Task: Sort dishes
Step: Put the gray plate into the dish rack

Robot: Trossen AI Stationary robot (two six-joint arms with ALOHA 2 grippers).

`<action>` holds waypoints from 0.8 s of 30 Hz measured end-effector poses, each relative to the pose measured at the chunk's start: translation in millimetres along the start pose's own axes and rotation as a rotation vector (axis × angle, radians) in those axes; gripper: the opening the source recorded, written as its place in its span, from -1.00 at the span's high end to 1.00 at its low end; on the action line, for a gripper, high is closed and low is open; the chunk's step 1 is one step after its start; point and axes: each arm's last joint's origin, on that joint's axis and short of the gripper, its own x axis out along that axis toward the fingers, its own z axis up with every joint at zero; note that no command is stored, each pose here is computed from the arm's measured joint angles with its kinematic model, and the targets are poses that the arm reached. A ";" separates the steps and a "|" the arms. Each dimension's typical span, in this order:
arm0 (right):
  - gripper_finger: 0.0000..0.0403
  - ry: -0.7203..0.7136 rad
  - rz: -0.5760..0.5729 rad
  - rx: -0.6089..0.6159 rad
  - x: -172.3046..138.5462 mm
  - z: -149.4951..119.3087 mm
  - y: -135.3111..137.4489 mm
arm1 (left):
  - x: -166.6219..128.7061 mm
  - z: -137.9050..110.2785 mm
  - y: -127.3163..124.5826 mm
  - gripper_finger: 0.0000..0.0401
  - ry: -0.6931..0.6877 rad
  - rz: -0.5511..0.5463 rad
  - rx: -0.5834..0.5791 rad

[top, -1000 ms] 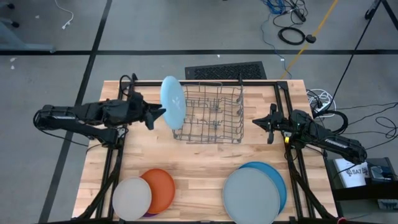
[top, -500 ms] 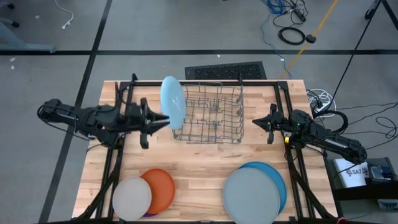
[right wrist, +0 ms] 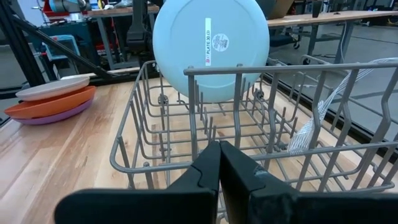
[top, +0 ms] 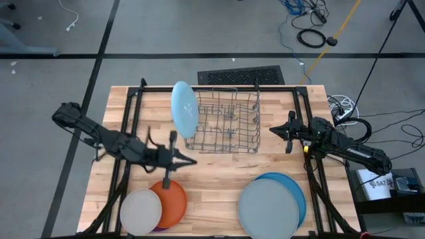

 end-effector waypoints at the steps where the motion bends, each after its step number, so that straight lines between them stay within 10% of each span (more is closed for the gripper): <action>1: 0.98 0.000 0.000 0.000 0.0 0.0 0.0 | 5.7 1.6 -3.0 0.94 0.014 -0.006 0.007; 24: 0.98 -0.053 0.004 0.017 -0.1 5.2 0.4 | 146.8 -41.2 -55.2 0.19 0.363 -0.031 0.382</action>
